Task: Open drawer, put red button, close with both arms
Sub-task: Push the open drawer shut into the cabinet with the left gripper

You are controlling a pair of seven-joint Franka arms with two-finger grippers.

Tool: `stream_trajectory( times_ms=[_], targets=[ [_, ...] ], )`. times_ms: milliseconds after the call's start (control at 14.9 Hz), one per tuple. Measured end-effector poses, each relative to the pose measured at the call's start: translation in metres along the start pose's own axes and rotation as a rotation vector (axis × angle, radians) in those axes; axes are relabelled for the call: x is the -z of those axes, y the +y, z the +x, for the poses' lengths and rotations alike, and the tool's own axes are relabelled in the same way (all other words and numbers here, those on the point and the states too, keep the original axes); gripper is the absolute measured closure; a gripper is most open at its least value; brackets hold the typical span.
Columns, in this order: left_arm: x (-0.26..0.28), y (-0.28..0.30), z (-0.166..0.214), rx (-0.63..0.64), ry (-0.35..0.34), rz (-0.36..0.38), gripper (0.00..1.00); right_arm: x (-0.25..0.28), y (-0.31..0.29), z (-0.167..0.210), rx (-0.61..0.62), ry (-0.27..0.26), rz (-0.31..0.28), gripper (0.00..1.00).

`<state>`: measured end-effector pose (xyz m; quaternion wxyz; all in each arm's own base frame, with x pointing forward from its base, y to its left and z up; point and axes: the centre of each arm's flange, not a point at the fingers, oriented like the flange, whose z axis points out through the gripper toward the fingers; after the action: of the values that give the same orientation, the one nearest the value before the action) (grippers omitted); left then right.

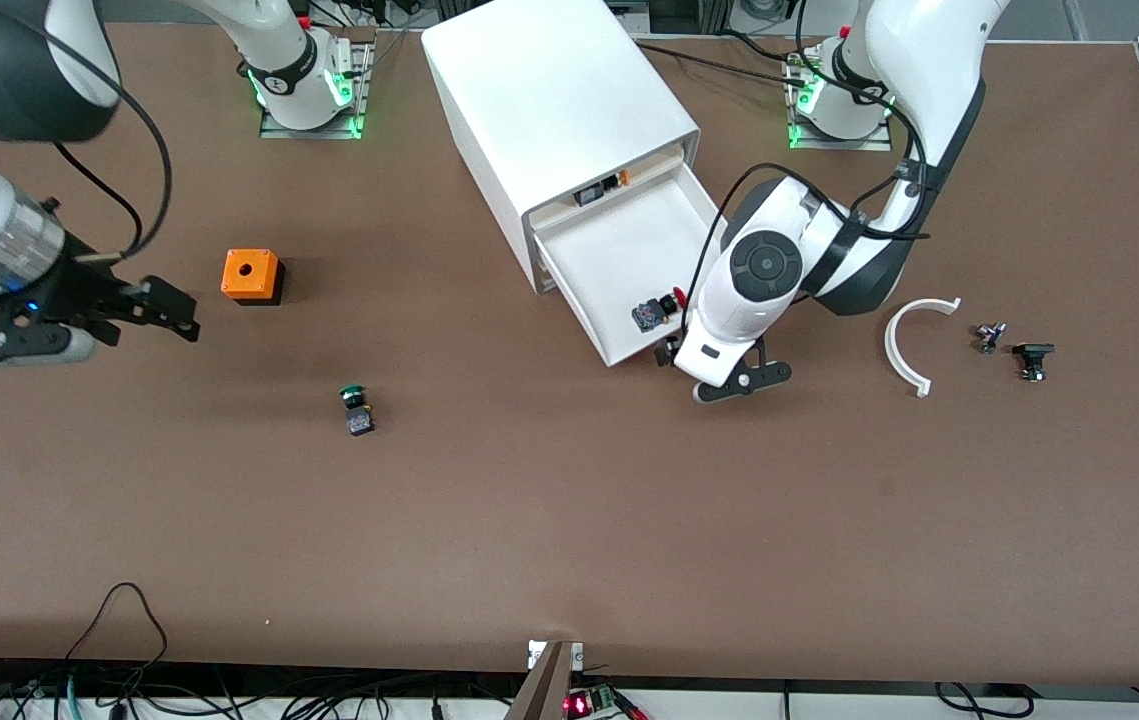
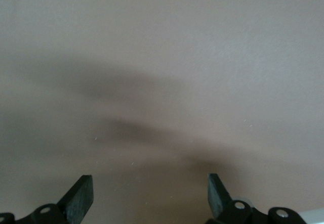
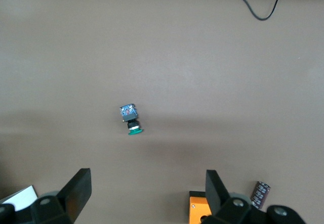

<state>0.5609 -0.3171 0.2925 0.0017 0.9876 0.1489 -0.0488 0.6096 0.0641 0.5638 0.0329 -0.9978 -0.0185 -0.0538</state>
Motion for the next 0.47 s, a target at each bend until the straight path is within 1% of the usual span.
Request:
stream_trajectory(
  times_ms=[134, 268, 469],
  targets=[
    [-0.002, -0.005, -0.007, 0.001, -0.006, 0.007, 0.00, 0.012, 0.001, -0.005, 0.001, 0.012, 0.006, 0.00],
    [-0.004, -0.006, -0.010, 0.006, -0.008, 0.009, 0.00, 0.014, 0.002, -0.006, 0.002, 0.010, 0.005, 0.00],
    [-0.004, -0.002, -0.017, 0.040, -0.011, 0.008, 0.00, 0.011, 0.006, -0.007, 0.006, 0.002, -0.013, 0.00]
  ],
)
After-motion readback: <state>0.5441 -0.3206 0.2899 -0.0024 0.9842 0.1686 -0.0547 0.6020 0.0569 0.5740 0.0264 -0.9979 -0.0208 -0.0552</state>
